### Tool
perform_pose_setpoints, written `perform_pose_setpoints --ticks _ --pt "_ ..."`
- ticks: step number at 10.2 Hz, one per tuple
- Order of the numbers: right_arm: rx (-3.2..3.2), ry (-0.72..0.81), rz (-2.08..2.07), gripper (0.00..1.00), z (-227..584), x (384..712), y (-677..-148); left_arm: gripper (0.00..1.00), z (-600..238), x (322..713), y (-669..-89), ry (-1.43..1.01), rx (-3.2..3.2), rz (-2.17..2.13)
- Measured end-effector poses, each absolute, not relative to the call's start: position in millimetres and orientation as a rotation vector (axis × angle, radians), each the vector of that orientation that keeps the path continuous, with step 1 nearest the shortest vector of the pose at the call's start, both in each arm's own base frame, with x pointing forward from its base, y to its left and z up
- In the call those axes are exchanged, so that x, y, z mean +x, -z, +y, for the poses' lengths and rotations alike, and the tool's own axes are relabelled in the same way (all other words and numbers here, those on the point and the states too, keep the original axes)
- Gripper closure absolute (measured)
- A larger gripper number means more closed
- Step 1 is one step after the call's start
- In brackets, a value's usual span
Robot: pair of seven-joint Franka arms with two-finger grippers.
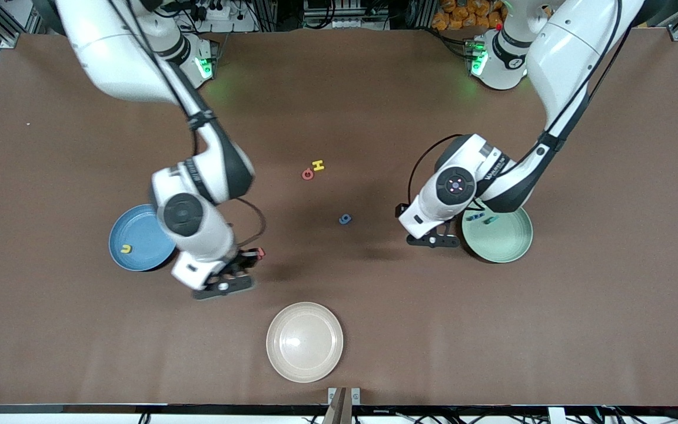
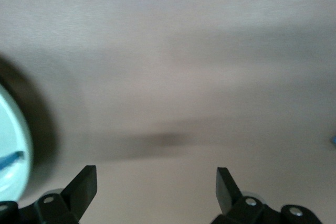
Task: Sort upper and lower case letters into plates
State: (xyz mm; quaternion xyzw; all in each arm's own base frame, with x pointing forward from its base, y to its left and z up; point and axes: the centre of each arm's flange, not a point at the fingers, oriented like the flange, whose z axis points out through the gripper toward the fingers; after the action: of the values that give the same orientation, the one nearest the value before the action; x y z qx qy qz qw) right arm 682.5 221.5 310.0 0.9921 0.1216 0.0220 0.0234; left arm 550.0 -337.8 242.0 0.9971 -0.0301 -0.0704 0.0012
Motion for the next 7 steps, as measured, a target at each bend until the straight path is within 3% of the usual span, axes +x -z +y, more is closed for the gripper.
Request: perform_pose_setpoints --ticks 3,7 --pt "3.056 0.102 0.388 0.73 84 667 -286 0.00 -409 517 -257 0.142 3.128 -0.250" --pt "3.060 0.254 0.341 0.73 39 633 -243 0.00 -502 468 -285 -0.099 3.023 -0.707"
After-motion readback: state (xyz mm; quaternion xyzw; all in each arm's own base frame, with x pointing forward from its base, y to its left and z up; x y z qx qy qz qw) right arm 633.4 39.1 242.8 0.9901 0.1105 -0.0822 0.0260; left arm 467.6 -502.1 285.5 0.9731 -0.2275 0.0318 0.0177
